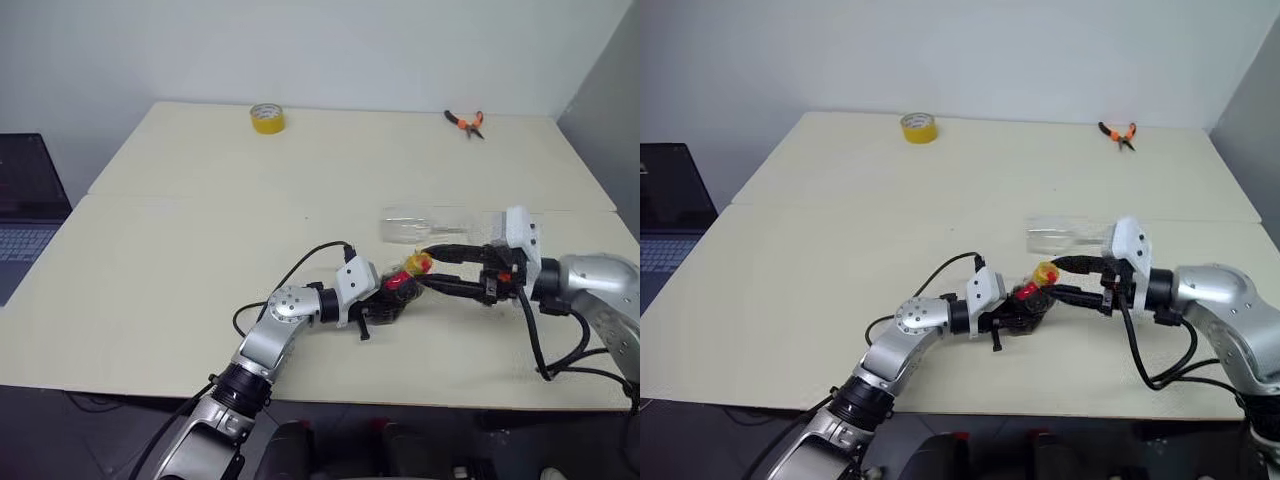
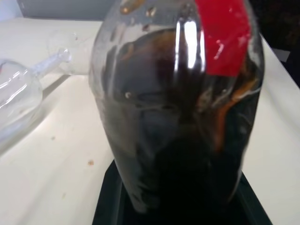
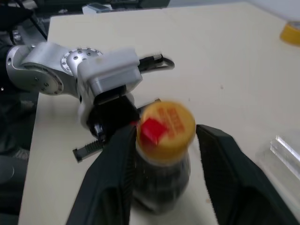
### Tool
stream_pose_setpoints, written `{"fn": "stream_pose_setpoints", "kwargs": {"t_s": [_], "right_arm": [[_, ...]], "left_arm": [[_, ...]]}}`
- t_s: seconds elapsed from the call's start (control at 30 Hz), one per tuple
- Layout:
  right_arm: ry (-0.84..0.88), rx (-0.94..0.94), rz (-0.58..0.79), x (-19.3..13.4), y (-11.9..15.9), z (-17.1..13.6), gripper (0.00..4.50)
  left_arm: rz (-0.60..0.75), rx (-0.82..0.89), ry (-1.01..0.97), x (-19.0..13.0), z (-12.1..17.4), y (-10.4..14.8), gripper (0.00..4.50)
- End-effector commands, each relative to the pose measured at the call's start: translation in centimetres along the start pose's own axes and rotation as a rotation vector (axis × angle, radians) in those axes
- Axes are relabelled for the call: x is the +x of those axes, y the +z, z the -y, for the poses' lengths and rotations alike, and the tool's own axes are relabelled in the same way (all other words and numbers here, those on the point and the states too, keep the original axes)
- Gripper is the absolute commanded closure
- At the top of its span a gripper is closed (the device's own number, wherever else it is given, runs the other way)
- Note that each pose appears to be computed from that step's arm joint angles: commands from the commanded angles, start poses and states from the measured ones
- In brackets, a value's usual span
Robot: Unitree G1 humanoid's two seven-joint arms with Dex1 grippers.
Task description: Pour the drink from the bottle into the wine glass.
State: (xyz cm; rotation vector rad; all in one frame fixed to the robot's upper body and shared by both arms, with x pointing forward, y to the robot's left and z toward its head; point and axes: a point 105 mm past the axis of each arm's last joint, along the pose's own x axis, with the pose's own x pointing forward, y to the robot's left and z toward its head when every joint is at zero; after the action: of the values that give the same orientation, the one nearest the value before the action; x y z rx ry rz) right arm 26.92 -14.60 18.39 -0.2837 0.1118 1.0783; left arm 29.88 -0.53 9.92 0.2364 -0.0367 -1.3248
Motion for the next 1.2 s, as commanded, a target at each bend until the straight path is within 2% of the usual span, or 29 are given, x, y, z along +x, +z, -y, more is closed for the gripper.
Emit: {"fn": "stream_pose_setpoints", "kwargs": {"t_s": [0.03,0.27,0.47,0.63,1.0,1.2], "right_arm": [[-0.133,-0.006,0.134,-0.3,2.7,-1.8,0.89],[-0.391,0.036,0.297,1.0,4.6,-3.5,0.87],[-0.457,0.045,0.279,3.1,3.8,-3.3,0.87],[-0.593,0.033,0.249,1.1,2.9,-0.9,0.87],[-0.583,0.111,0.145,-2.8,0.2,-2.0,0.87],[-0.404,0.165,0.118,-2.9,0.2,-4.9,0.87]], "left_arm": [[0.062,0.046,-0.005,0.0,-0.3,1.8,3.73],[0.063,0.04,-0.029,0.2,0.1,1.7,3.73],[0.064,0.042,-0.043,0.6,0.1,1.7,3.73],[0.068,0.042,-0.042,0.6,0.1,1.8,3.73],[0.066,0.037,-0.031,0.5,0.1,1.6,3.73],[0.065,0.037,-0.029,0.4,0.1,1.6,3.73]]}}
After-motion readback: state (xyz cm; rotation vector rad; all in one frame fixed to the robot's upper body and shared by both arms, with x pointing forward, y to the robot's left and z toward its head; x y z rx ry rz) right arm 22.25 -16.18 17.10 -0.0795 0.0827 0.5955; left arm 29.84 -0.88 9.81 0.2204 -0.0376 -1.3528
